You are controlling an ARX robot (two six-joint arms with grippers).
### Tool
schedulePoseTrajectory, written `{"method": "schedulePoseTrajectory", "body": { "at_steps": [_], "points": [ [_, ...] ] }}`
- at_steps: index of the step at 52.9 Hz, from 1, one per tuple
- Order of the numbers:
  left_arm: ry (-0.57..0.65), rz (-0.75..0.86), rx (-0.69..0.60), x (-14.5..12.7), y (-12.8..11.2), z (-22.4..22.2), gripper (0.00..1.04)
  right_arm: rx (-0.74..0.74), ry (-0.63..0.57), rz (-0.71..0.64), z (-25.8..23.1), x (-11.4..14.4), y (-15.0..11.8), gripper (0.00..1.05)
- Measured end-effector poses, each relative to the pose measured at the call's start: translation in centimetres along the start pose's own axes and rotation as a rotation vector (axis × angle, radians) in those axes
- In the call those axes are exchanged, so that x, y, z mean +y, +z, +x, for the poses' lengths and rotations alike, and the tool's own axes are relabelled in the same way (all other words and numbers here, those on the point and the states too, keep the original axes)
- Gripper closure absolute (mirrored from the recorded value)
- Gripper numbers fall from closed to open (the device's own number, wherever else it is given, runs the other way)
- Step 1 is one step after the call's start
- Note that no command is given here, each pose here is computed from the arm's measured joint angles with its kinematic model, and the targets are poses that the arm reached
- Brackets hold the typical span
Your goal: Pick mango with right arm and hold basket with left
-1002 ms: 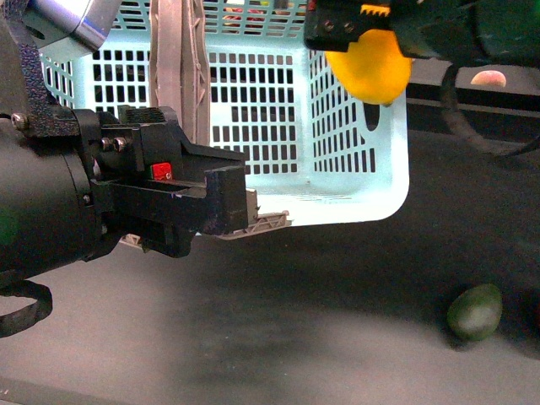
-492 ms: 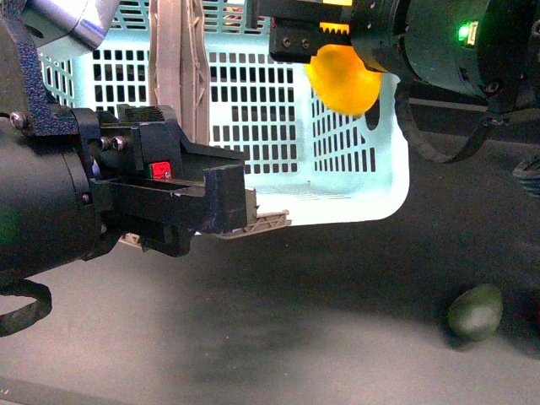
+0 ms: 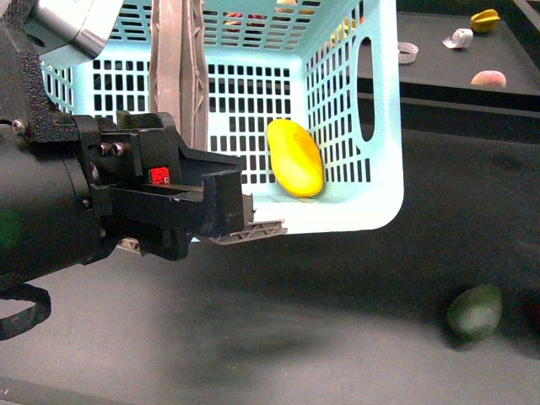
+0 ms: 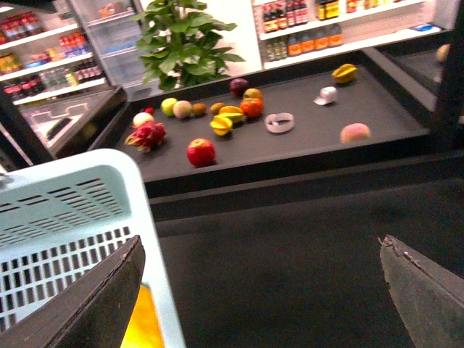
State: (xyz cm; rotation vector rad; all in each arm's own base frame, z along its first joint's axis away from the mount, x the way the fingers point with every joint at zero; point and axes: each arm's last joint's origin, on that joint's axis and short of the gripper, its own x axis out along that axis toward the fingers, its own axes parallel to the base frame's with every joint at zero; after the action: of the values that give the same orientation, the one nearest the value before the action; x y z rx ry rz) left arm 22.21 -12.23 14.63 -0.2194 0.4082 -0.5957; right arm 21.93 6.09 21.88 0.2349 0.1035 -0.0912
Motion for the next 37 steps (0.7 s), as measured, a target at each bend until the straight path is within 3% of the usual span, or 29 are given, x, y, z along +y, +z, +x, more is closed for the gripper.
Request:
{"method": "schedulePoseTrajectory", "body": {
  "at_steps": [10,20,35,37],
  "points": [
    [-0.002,0.0,0.001,0.0,0.0,0.0,0.94,-0.021,-0.149,0.014,-4.7,-3.7,-0.2,0.08],
    [-0.003,-0.001,0.001,0.0,0.0,0.0,0.94,-0.048,-0.29,-0.003,-8.2,-5.5,-1.2,0.08],
    [-0.002,0.0,0.001,0.0,0.0,0.0,0.94,-0.062,-0.287,-0.005,-8.7,-5.6,-1.2,0.08],
    [-0.003,0.0,0.001,0.0,0.0,0.0,0.94,-0.077,-0.19,-0.027,-8.7,-5.7,-1.3,0.13]
  ]
}}
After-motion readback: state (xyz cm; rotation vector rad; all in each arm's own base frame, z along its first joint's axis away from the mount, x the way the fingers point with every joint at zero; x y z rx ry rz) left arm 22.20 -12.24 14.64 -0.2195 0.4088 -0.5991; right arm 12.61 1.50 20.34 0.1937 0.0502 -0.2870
